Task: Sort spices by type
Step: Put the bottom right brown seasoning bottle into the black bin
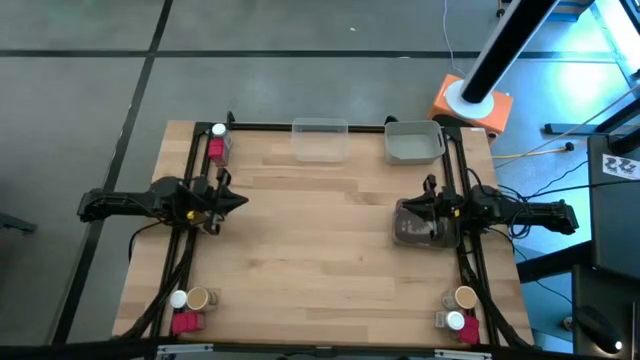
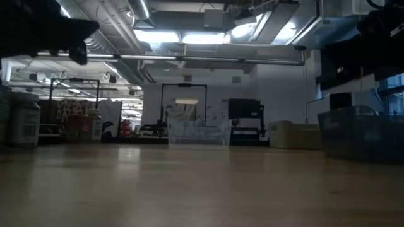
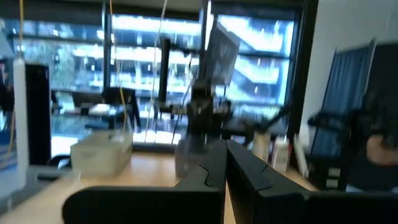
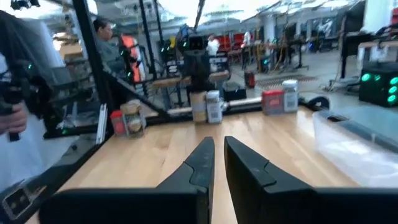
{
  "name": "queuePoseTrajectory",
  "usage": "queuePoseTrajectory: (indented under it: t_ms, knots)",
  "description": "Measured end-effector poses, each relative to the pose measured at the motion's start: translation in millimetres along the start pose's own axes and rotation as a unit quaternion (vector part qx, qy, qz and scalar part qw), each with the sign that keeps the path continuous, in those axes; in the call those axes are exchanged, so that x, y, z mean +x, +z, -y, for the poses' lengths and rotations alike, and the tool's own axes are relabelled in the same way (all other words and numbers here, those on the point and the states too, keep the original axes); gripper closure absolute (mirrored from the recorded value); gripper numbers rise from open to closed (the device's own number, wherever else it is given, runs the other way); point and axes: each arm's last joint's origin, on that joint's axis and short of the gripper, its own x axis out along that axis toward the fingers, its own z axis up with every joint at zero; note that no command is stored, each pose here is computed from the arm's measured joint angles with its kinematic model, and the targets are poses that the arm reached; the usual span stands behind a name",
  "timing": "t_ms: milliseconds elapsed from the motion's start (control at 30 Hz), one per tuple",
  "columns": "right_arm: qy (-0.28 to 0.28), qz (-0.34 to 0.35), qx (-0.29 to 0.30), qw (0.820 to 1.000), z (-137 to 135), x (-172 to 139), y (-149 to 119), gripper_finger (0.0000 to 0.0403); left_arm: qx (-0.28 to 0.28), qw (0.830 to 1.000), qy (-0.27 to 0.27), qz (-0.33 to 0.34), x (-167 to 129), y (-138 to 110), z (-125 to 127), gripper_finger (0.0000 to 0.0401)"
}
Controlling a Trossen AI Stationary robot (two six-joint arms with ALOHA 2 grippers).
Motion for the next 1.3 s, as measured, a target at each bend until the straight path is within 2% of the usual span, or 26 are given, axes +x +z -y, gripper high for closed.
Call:
queuePoseTrajectory:
  t_ms: [167, 333, 533, 667, 867, 967, 1100, 1300]
  knots:
    - [-0.002, 0.014, 0.0, 1.0, -0.7, -0.8, 7.7, 0.0363, 0.001, 0.999, 0.016, 0.049, -0.5, 9.2, -0.5, 0.0401]
    - [0.0, 0.031, 0.0, 1.0, -4.0, -0.8, 33.3, 0.0363, 0.046, 0.995, 0.046, 0.072, -0.9, 13.8, -1.9, 0.0401]
    - [-0.008, -0.033, -0.004, 0.999, -7.4, 7.9, 59.2, 0.0363, 0.139, 0.978, 0.055, 0.145, -2.2, 28.6, -1.1, 0.0401]
    - [-0.003, -0.075, 0.002, 0.997, -10.6, 19.0, 79.0, 0.0363, 0.193, 0.968, 0.033, 0.155, -0.3, 30.3, 0.8, 0.0401]
    - [0.011, -0.139, 0.041, 0.989, -16.2, 44.7, 107.9, 0.0363, 0.215, 0.966, 0.025, 0.139, 4.5, 26.9, 1.1, 0.0401]
    - [0.022, -0.166, 0.055, 0.984, -20.3, 60.0, 122.2, 0.0363, 0.223, 0.962, 0.028, 0.155, 5.1, 29.9, 1.3, 0.0401]
    - [0.031, -0.208, 0.049, 0.976, -34.0, 79.7, 139.0, 0.0363, 0.218, 0.961, 0.03, 0.169, 4.8, 32.4, 1.5, 0.0401]
    - [0.009, -0.299, 0.018, 0.954, -66.9, 101.0, 158.4, 0.0363, 0.223, 0.959, 0.031, 0.17, 4.7, 32.6, 1.5, 0.0401]
